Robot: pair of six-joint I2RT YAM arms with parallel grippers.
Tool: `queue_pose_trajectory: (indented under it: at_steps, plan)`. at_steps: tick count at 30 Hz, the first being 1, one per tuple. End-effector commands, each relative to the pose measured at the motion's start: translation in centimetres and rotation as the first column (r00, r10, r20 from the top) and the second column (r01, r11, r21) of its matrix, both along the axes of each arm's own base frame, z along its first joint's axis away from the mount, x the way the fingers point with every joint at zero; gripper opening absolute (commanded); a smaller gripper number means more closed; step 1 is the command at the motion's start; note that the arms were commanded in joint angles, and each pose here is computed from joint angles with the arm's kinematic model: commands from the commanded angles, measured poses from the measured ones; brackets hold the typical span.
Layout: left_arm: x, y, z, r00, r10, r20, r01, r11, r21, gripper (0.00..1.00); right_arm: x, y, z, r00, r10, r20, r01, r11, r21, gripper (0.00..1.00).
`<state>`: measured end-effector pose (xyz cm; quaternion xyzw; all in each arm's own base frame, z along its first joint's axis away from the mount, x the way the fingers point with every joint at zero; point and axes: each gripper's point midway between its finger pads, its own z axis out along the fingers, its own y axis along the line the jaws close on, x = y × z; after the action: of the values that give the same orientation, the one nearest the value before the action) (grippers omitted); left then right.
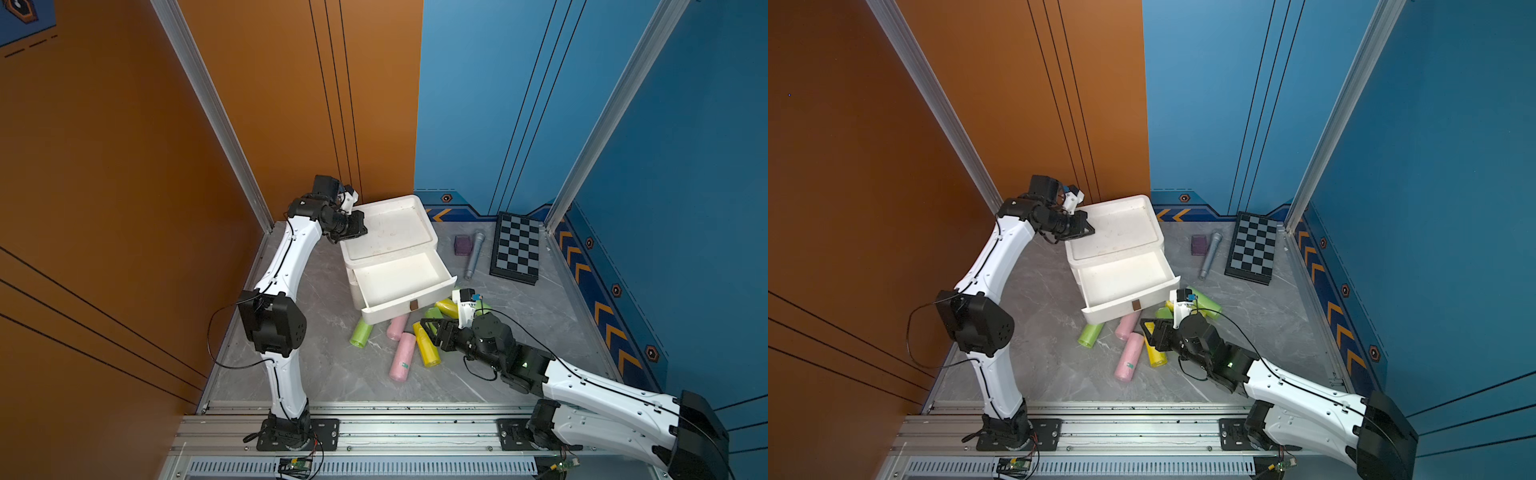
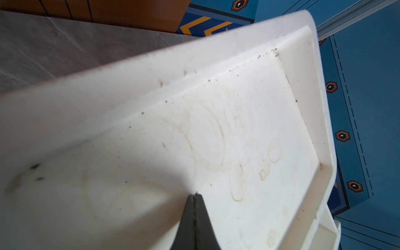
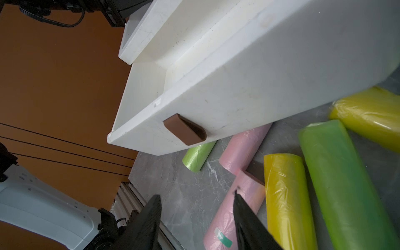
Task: Sort the rolls of trash bags by color and place them into the drawer
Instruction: Open the drawer in the storage box, then pick up the roll of trash bags from the center of the board.
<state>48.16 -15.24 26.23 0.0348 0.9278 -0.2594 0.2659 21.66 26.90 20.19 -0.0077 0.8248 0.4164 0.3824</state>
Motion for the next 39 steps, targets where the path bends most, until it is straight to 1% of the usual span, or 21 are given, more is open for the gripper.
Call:
queue_pose_trajectory:
  at_steps: [1,5,10,14,19,25,31,35,39]
  plan:
    - [-2.1,2.6,-9.1,0.955,0.088,-0.283,-0.041,0.985,0.17,0.0,0.3,-2.7,0.3,0.997,-0.062,0.042,0.066,0.992,-0.103,0.53]
    - [-1.7,3.8,-9.3,0.956,0.128,-0.264,-0.066,0.97,0.233,0.0,0.5,-5.6,0.1,0.991,-0.117,0.07,0.13,0.968,-0.214,0.51]
    - [-1.7,4.0,-9.2,0.956,0.138,-0.258,-0.074,0.967,0.243,0.0,0.5,-8.1,-1.7,0.989,-0.14,0.053,0.149,0.901,-0.408,0.53]
    - [-1.8,4.0,-9.0,0.957,0.14,-0.254,-0.077,0.967,0.242,0.0,0.5,-8.5,-3.9,0.992,-0.127,0.019,0.118,0.84,-0.53,0.55]
    - [-1.9,3.7,-8.5,0.959,0.134,-0.251,-0.077,0.971,0.224,0.0,0.2,-7.4,-7.5,0.995,-0.099,-0.036,0.053,0.768,-0.638,0.55]
    - [-2.1,3.4,-8.4,0.959,0.124,-0.255,-0.07,0.975,0.211,0.0,0.4,-5.5,-8.7,0.997,-0.069,-0.043,0.021,0.734,-0.678,0.54]
    - [-2.2,3.1,-8.7,0.958,0.115,-0.265,-0.061,0.977,0.203,0.0,0.3,-2.8,-9.3,0.997,-0.02,-0.078,-0.039,0.725,-0.687,0.53]
    - [-2.4,3.2,-8.8,0.957,0.112,-0.269,-0.056,0.977,0.207,0.0,0.0,-1.5,-10.9,0.993,-0.013,-0.121,-0.077,0.705,-0.705,0.58]
    - [-2.4,3.3,-8.8,0.956,0.11,-0.27,-0.055,0.977,0.205,0.0,-0.1,-1.2,-12.4,0.988,-0.029,-0.151,-0.09,0.686,-0.722,0.64]
